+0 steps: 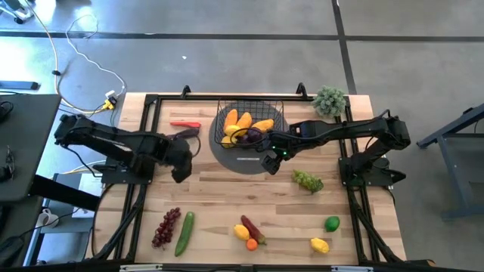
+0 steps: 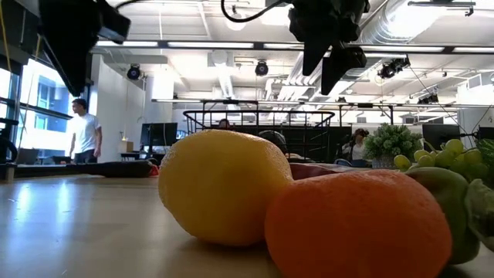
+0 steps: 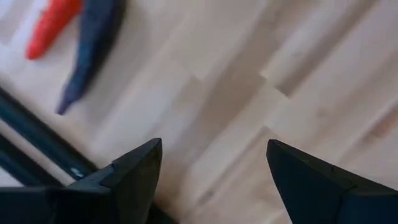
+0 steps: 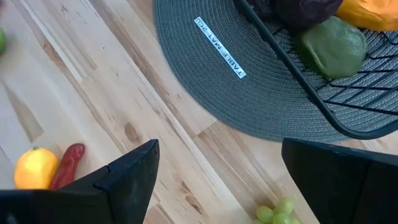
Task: Build produce basket
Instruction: Put the purple eggplant into the black wire basket
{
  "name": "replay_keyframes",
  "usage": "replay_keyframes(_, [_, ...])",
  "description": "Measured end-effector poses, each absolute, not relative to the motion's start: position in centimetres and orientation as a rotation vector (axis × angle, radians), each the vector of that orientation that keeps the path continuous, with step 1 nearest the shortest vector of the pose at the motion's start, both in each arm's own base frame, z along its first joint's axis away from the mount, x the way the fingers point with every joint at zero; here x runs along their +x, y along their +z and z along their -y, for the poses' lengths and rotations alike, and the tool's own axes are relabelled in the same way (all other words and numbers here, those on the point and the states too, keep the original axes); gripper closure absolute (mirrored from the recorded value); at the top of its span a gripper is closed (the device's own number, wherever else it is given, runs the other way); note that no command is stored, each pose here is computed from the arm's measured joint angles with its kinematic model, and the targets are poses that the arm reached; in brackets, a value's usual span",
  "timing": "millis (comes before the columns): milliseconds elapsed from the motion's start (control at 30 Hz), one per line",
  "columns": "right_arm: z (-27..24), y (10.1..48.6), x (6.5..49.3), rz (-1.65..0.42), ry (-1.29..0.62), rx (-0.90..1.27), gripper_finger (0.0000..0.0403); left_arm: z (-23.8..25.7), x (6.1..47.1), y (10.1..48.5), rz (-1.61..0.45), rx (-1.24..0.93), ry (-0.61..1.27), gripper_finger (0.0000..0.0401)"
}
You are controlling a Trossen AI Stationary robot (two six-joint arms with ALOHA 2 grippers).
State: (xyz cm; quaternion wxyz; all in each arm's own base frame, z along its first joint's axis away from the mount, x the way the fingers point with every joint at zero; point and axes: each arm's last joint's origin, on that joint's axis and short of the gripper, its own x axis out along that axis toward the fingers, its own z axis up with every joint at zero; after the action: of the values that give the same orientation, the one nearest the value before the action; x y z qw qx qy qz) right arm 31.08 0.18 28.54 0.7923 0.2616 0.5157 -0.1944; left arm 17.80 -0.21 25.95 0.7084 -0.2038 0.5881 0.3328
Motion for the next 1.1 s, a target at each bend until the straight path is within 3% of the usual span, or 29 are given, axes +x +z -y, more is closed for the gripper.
replay_keyframes(733, [-0.1, 28.5, 31.1, -1.090, -0.468, 0.563, 0.0084, -11.6, 15.2, 25.6, -1.345, -0.391, 0.867, 0.0123])
replay_keyframes(1100, [-0.1, 28.5, 31.1, -1.080, -0.495, 0.600, 0.0084, -14.3, 15.6, 23.2, -1.526, -0.377, 0.757, 0.0124])
